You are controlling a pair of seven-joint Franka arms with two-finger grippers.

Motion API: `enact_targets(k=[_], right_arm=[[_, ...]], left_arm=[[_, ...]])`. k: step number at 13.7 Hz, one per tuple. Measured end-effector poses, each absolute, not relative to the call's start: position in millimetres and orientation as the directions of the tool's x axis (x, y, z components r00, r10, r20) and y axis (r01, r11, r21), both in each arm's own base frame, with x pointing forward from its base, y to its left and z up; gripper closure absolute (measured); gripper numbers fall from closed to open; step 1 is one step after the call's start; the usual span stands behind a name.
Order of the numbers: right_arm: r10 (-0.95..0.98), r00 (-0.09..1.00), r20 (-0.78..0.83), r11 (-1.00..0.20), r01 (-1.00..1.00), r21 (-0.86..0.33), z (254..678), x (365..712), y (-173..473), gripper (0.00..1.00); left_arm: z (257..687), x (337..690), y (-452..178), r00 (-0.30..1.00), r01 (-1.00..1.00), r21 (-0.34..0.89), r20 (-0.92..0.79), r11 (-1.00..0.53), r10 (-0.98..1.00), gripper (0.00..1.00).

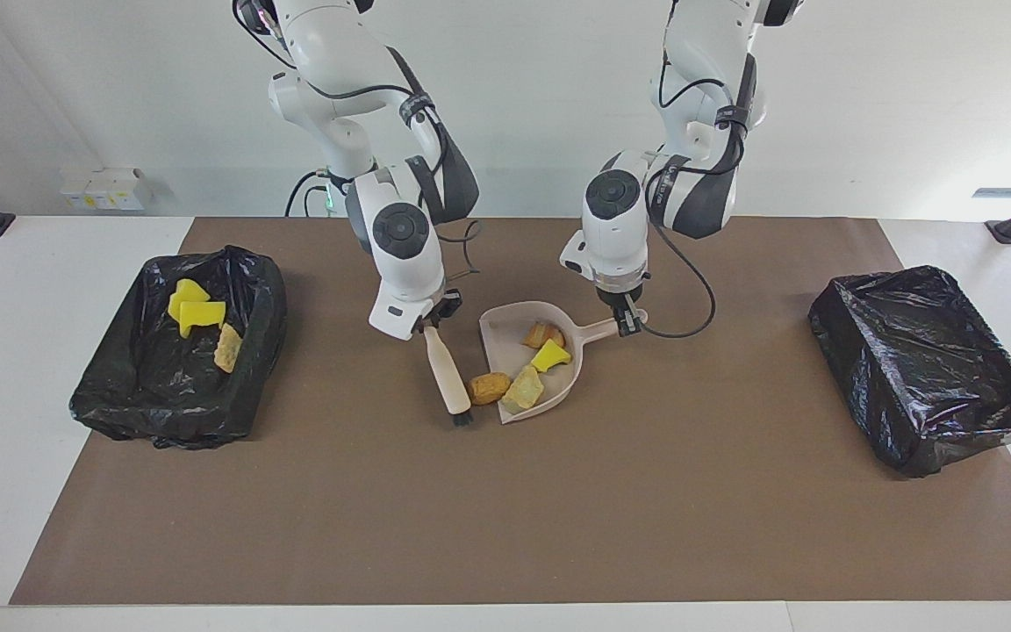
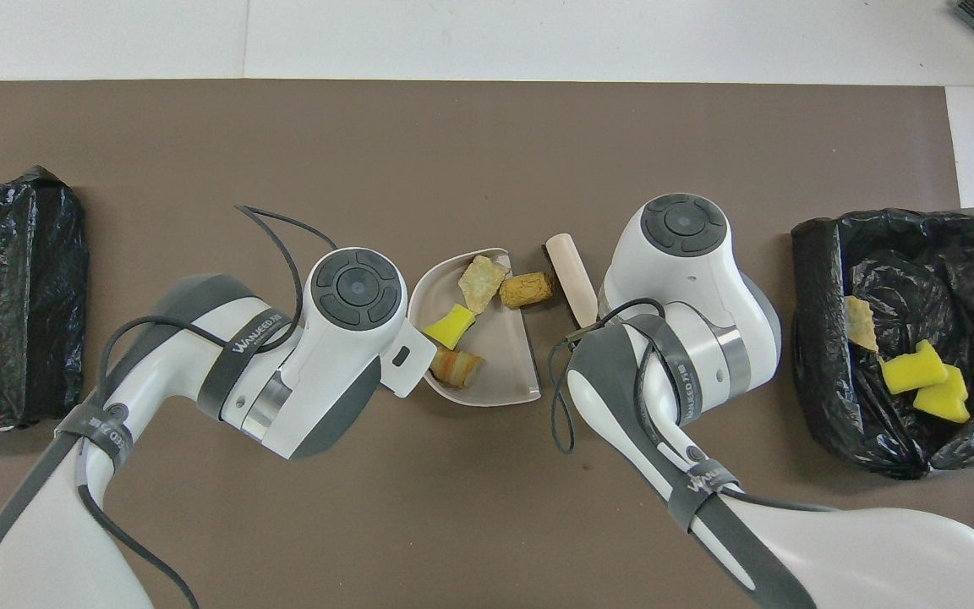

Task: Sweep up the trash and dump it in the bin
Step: 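Brush the last crust into the dustpan with the right gripper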

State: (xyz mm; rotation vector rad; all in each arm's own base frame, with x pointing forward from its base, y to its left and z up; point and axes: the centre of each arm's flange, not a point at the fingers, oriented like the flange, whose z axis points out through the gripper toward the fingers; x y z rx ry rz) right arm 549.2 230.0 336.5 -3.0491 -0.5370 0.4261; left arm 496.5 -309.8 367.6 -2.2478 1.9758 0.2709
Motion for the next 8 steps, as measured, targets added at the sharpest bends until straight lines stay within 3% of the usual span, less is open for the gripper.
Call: enact_targets(k=[3,8], right_arm=[[0.298,0.911,-0.287,-0.949,0.25,-0.192,336,538,255,0.74],[0.258,0.918,-0.3,-0.96,0.208,-0.187,357,518,288,0.74]], left_arm=[[364,487,-327,0.136,-0.99,0.006,-0.224,-0.141,-0.965,0.68],[361,490,-328,0.141,-0.99,-0.013,-0.204,-0.141,-0.969,0.68]])
